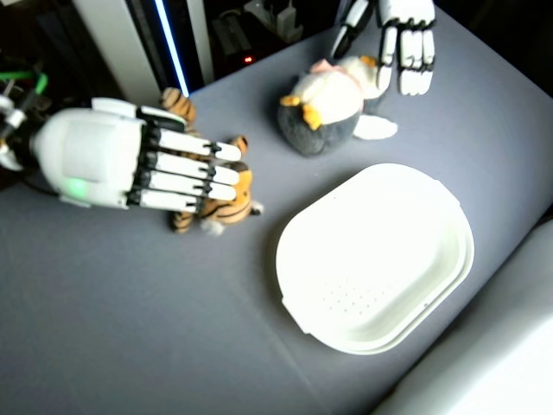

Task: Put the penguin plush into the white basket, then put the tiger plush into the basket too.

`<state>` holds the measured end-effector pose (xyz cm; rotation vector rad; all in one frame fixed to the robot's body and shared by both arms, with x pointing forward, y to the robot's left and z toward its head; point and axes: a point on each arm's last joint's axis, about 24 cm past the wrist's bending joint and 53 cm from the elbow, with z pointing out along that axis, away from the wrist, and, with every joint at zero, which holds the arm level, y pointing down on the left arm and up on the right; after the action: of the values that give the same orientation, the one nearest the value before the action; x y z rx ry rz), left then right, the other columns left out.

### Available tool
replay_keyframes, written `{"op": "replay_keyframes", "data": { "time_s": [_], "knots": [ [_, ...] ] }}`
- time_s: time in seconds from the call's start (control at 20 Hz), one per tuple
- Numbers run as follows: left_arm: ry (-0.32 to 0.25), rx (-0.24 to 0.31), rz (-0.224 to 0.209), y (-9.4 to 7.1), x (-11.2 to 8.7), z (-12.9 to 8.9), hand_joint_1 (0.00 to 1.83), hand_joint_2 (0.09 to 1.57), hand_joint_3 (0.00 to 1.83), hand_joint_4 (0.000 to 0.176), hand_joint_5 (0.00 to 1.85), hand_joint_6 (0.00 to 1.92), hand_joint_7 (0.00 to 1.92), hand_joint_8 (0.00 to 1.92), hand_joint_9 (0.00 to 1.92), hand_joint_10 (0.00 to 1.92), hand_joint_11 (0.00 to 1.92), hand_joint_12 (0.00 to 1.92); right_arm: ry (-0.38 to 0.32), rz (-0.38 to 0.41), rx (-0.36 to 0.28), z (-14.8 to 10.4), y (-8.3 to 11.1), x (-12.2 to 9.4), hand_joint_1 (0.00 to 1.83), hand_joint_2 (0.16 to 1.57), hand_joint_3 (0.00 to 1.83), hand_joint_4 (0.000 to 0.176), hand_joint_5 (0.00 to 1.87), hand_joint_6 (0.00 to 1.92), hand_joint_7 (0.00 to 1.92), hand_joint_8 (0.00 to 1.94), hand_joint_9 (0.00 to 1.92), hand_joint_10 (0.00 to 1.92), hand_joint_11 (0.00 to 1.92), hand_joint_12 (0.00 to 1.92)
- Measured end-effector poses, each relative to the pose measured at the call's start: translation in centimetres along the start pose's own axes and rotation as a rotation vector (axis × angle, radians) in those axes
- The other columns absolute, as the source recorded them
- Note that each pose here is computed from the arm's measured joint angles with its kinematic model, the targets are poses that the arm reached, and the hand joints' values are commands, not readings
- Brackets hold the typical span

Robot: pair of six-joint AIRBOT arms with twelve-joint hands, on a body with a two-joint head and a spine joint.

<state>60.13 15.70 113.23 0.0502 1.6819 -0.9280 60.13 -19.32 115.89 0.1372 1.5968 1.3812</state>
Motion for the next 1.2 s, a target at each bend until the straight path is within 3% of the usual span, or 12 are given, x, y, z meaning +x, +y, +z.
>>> {"op": "replay_keyframes", "data": {
  "time_s": [0.1,0.15,0.2,0.3,0.5,0.55,0.65,0.75,0.85,0.95,1.15,1.2],
  "knots": [
    [0.010,0.003,0.015,-0.1,0.6,1.1,0.79,0.76,0.00,0.176,0.19,0.00,0.31,0.01,0.47,0.03,0.08,1.26,0.001,0.000,-0.002,0.0,0.0,0.0,0.56,1.26,0.00,0.071,0.43,0.00,0.40,0.00,0.34,0.00,0.07,0.76],
    [0.019,-0.004,0.014,0.1,0.9,1.4,0.97,0.87,0.01,0.042,0.51,0.03,0.59,0.05,0.69,0.10,0.29,1.29,0.001,0.001,-0.001,0.0,0.0,0.0,0.54,1.26,0.00,0.069,0.43,0.00,0.40,0.00,0.35,0.00,0.06,0.77],
    [0.014,-0.011,-0.004,0.3,0.9,1.4,1.21,1.05,0.01,0.000,0.90,0.55,0.96,0.90,1.01,0.68,0.75,1.42,0.000,0.001,0.000,0.0,0.0,0.0,0.53,1.26,0.00,0.070,0.42,0.00,0.40,0.00,0.34,0.00,0.05,0.77],
    [-0.025,0.007,-0.011,-0.1,-0.3,1.4,1.27,1.10,0.00,0.000,1.06,0.57,0.99,1.24,1.13,1.18,1.02,1.56,0.000,0.001,-0.001,0.0,0.0,0.0,0.52,1.26,0.00,0.068,0.42,0.00,0.40,0.00,0.35,0.00,0.06,0.78],
    [-0.076,0.036,-0.012,-0.7,-2.6,1.3,1.26,1.14,0.00,0.000,1.07,0.60,0.86,1.42,0.92,1.42,0.90,1.78,0.000,0.002,-0.001,0.0,0.0,0.0,0.55,1.28,0.00,0.040,0.45,0.00,0.42,0.00,0.37,0.00,0.09,0.71],
    [-0.135,0.082,-0.002,-1.8,-5.0,1.3,1.25,1.11,0.00,0.000,1.05,0.73,0.95,1.21,0.90,1.12,0.78,1.54,-0.001,0.003,0.001,0.0,-0.1,0.0,0.57,1.28,0.00,0.036,0.45,0.00,0.43,0.00,0.39,0.00,0.11,0.69],
    [-0.230,0.145,0.013,-3.5,-8.3,1.5,1.27,1.08,0.00,0.000,1.05,0.77,1.04,1.01,0.97,1.01,0.81,1.33,-0.001,0.003,0.000,0.0,0.0,-0.1,0.56,1.28,0.00,0.044,0.45,0.00,0.43,0.00,0.39,0.00,0.12,0.68],
    [-0.316,0.199,0.042,-4.7,-11.5,2.0,1.25,1.08,0.00,0.000,1.06,0.74,1.04,1.04,0.94,0.95,0.74,1.39,0.001,0.004,0.000,0.0,-0.1,0.0,0.55,1.28,0.00,0.046,0.45,0.00,0.44,0.00,0.39,0.00,0.13,0.68],
    [-0.377,0.201,0.035,-4.5,-13.9,3.7,1.27,1.10,0.00,0.000,1.12,0.54,0.96,1.26,0.88,1.19,0.75,1.57,0.000,0.009,0.001,0.1,-0.3,-0.1,0.56,1.29,0.00,0.048,0.46,0.00,0.44,0.00,0.39,0.00,0.12,0.67],
    [-0.379,0.170,0.023,-3.8,-15.2,6.6,1.39,1.04,0.00,0.000,1.03,0.84,1.21,0.54,1.04,1.03,0.83,1.19,-0.002,0.018,0.001,0.1,-0.4,0.0,0.58,1.29,0.00,0.046,0.46,0.00,0.43,0.00,0.38,0.00,0.11,0.68],
    [-0.360,0.130,0.017,-3.5,-16.9,11.3,1.38,1.08,0.00,0.000,0.95,1.01,1.06,0.78,1.02,1.03,0.89,1.11,0.001,0.016,-0.003,0.1,-0.5,-0.1,0.54,1.29,0.00,0.035,0.48,0.01,0.44,0.00,0.38,0.00,0.11,0.69],
    [-0.336,0.109,0.021,-2.9,-16.4,12.2,1.28,1.08,0.00,0.000,0.98,0.92,1.13,0.78,1.04,0.67,0.89,1.14,0.003,0.012,-0.003,0.1,-0.6,-0.2,0.57,1.30,0.00,0.033,0.48,0.00,0.44,0.00,0.38,0.00,0.12,0.70]
  ]
}}
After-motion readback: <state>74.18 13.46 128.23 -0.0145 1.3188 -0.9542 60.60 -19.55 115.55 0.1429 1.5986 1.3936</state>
